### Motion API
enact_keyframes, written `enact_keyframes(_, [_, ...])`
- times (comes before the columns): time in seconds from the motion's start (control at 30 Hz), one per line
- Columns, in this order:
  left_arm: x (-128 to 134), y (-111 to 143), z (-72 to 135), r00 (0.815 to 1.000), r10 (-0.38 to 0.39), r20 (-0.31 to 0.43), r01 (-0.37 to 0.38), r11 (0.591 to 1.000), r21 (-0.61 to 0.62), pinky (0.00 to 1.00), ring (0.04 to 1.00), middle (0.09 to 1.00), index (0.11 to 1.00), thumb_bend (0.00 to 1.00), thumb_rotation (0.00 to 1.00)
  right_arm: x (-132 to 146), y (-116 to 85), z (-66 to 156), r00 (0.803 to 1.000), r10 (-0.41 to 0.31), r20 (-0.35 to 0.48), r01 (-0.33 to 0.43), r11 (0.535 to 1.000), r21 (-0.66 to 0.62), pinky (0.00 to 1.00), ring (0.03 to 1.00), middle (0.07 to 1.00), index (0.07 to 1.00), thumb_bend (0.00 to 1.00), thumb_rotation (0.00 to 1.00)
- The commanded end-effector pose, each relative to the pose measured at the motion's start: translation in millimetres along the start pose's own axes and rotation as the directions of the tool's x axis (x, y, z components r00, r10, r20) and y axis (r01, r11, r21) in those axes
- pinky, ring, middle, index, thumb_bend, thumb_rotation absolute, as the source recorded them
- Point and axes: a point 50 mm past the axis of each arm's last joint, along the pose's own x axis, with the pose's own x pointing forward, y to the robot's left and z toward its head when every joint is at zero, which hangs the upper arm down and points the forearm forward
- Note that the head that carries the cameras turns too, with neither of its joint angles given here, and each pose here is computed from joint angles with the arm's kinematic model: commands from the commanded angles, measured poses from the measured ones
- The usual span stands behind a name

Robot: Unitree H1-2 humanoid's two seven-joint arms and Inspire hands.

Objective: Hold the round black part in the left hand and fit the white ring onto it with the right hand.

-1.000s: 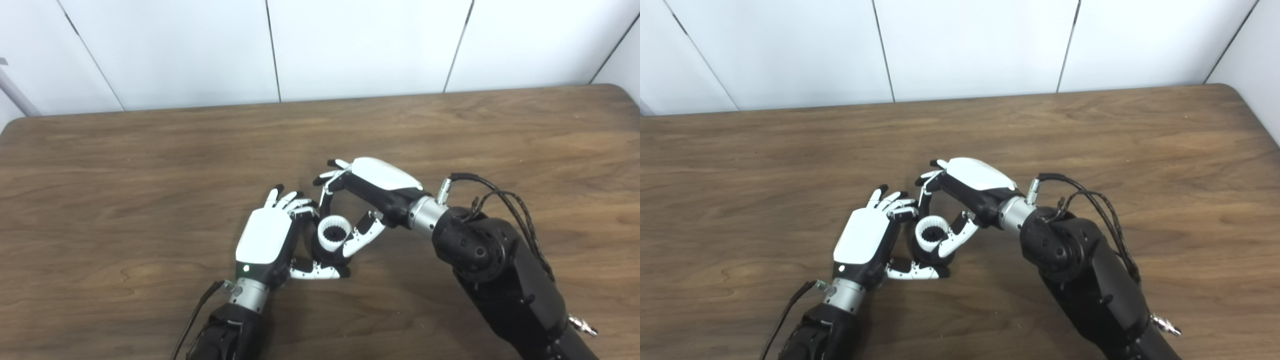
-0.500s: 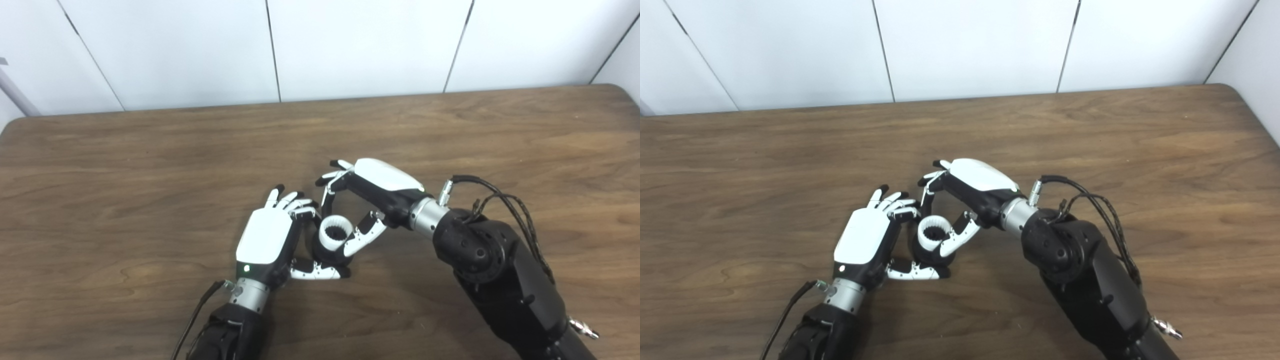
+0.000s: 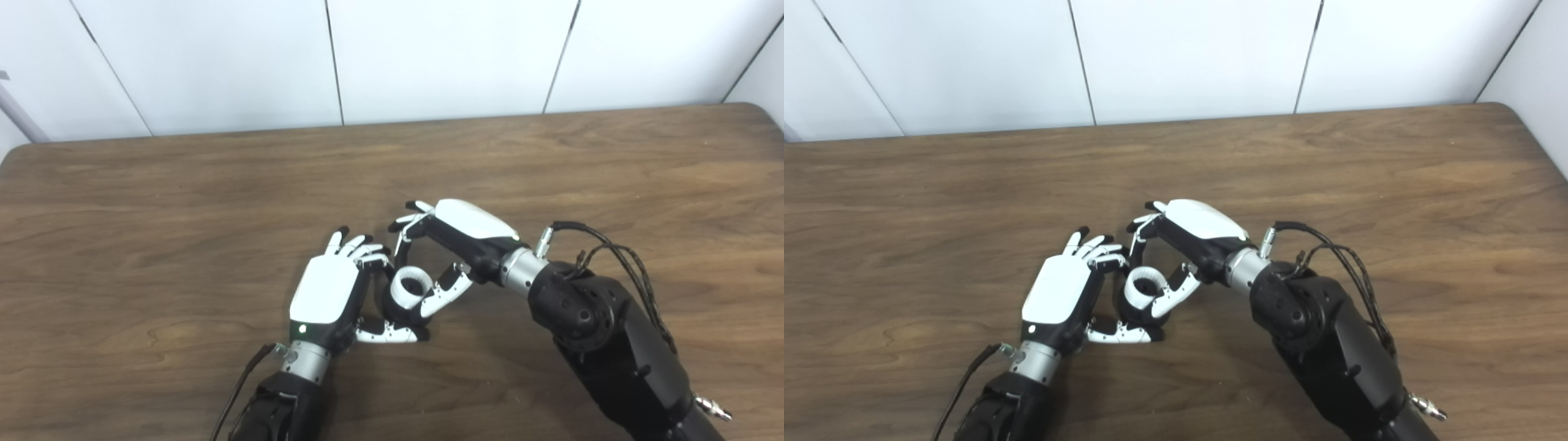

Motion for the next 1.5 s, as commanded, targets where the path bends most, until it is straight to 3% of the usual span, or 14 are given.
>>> enact_keyframes(0.0, [-1.8,-0.4,6.0,1.0,-0.009,0.016,0.009,1.0,0.001,1.0,0.884,0.777,0.485,0.52,0.05,0.5,-6.7,8.8,0.999,-0.032,0.039,0.033,0.999,-0.019,0.94,0.995,0.855,0.484,0.52,0.13])
enact_keyframes(1.47, [-3.3,-1.0,6.2,1.0,-0.012,0.014,0.012,1.0,0.01,1.0,0.888,0.778,0.487,0.52,0.05,0.8,-9.8,11.1,0.996,-0.069,0.05,0.07,0.998,-0.008,0.91,0.992,0.855,0.484,0.52,0.13])
